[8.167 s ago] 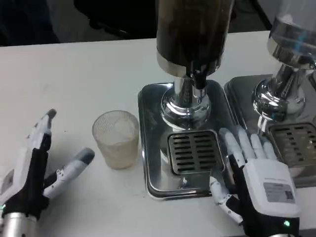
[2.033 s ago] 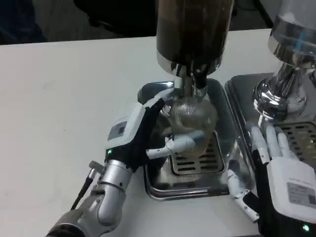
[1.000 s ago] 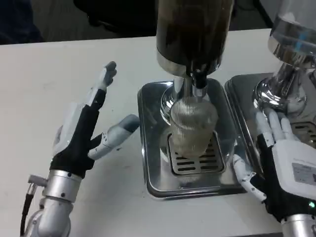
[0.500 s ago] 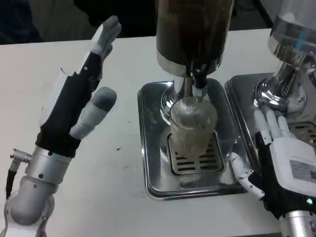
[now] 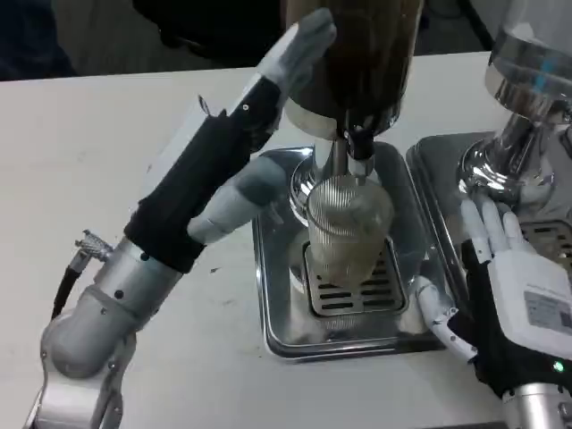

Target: Grasp the cup under the faucet to collect the drink, then remove the cup.

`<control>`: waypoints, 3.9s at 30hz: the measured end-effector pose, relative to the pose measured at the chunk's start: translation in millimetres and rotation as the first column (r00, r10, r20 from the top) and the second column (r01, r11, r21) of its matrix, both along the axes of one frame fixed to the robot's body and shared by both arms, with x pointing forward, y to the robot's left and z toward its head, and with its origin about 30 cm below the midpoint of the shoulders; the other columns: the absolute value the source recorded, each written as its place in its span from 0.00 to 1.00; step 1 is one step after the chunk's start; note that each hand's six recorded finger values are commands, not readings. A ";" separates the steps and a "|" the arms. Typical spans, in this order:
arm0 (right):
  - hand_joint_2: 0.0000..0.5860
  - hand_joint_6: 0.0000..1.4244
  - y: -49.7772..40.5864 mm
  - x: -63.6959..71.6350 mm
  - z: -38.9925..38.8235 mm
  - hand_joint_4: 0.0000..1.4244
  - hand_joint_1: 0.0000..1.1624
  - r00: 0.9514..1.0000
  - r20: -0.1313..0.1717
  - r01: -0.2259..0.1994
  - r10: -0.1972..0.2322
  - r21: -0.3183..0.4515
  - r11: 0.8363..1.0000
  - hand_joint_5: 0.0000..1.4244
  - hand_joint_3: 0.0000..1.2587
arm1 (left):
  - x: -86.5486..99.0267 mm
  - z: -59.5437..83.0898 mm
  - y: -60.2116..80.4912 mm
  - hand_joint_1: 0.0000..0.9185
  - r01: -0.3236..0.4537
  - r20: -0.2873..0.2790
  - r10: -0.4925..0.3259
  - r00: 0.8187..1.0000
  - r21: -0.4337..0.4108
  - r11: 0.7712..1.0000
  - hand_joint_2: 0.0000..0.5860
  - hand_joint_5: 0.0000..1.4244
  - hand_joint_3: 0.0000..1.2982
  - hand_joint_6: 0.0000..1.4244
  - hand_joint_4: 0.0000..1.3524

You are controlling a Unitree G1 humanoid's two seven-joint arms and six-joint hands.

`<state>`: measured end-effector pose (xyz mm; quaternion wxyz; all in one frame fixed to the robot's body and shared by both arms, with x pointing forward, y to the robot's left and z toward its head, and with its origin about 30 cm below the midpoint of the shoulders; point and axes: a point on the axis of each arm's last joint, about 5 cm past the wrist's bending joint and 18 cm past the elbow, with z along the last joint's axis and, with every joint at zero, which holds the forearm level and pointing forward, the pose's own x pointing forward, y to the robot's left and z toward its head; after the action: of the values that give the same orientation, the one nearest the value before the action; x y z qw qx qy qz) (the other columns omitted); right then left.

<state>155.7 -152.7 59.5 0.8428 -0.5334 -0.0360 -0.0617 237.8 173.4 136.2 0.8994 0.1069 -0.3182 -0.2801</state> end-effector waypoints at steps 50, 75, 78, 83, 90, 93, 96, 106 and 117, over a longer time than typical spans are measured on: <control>0.64 0.10 5.6 -2.6 0.6 0.00 0.23 0.999 -0.024 0.024 -0.021 0.134 0.991 0.00 0.00 | 1.8 -0.4 -22.9 0.00 0.083 0.110 -0.119 0.987 0.285 0.955 0.16 0.06 0.00 0.03 0.00; 0.34 0.00 -9.5 46.5 7.7 0.00 0.61 0.962 -0.093 -0.146 0.256 0.619 0.772 0.00 0.00 | 1.1 -1.0 -21.7 0.00 0.076 0.113 -0.112 0.987 0.279 0.957 0.16 0.06 0.01 0.03 0.00; 0.33 0.00 -7.5 48.6 6.8 0.00 0.62 0.960 -0.075 -0.160 0.269 0.639 0.752 0.00 0.00 | 1.1 -1.0 -21.8 0.00 0.077 0.113 -0.112 0.987 0.279 0.957 0.16 0.06 0.01 0.03 0.00; 0.33 0.00 -3.1 51.5 4.3 0.00 0.62 0.957 -0.072 -0.166 0.281 0.660 0.733 0.00 0.00 | 1.1 -1.0 -21.8 0.00 0.077 0.113 -0.112 0.987 0.278 0.957 0.16 0.06 0.02 0.03 0.00; 0.33 0.00 -0.3 54.3 0.5 0.00 0.62 0.948 -0.076 -0.178 0.308 0.676 0.715 0.00 0.00 | 1.2 -1.0 -21.6 0.00 0.076 0.110 -0.109 0.988 0.273 0.959 0.18 0.06 0.02 0.03 0.00; 0.33 0.00 2.7 55.4 -0.1 0.00 0.62 0.945 -0.070 -0.188 0.319 0.682 0.706 0.00 0.00 | 1.2 -1.0 -21.6 0.00 0.072 0.111 -0.106 0.988 0.272 0.960 0.18 0.06 0.03 0.03 0.00; 0.33 0.00 7.1 56.9 -1.6 0.00 0.62 0.943 -0.065 -0.191 0.326 0.697 0.691 0.00 0.00 | 1.2 -1.0 -21.7 0.00 0.070 0.112 -0.104 0.988 0.272 0.960 0.18 0.06 0.03 0.03 0.00; 0.33 0.00 12.2 63.3 -3.3 0.00 0.63 0.941 -0.049 -0.199 0.336 0.721 0.664 0.00 0.00 | 0.8 -1.0 -21.6 0.00 0.061 0.112 -0.094 0.989 0.266 0.962 0.18 0.06 0.03 0.03 0.00; 0.33 0.00 18.8 69.2 -4.3 0.00 0.63 0.933 -0.043 -0.214 0.357 0.731 0.648 0.00 0.00 | -1.8 -1.5 -19.9 0.00 0.045 0.108 -0.075 0.991 0.258 0.965 0.19 0.06 0.04 0.03 0.00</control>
<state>224.9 -133.9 55.2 0.9816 -0.1539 -0.0154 0.1123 236.0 153.5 134.7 0.8490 0.2282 -0.3349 -0.3391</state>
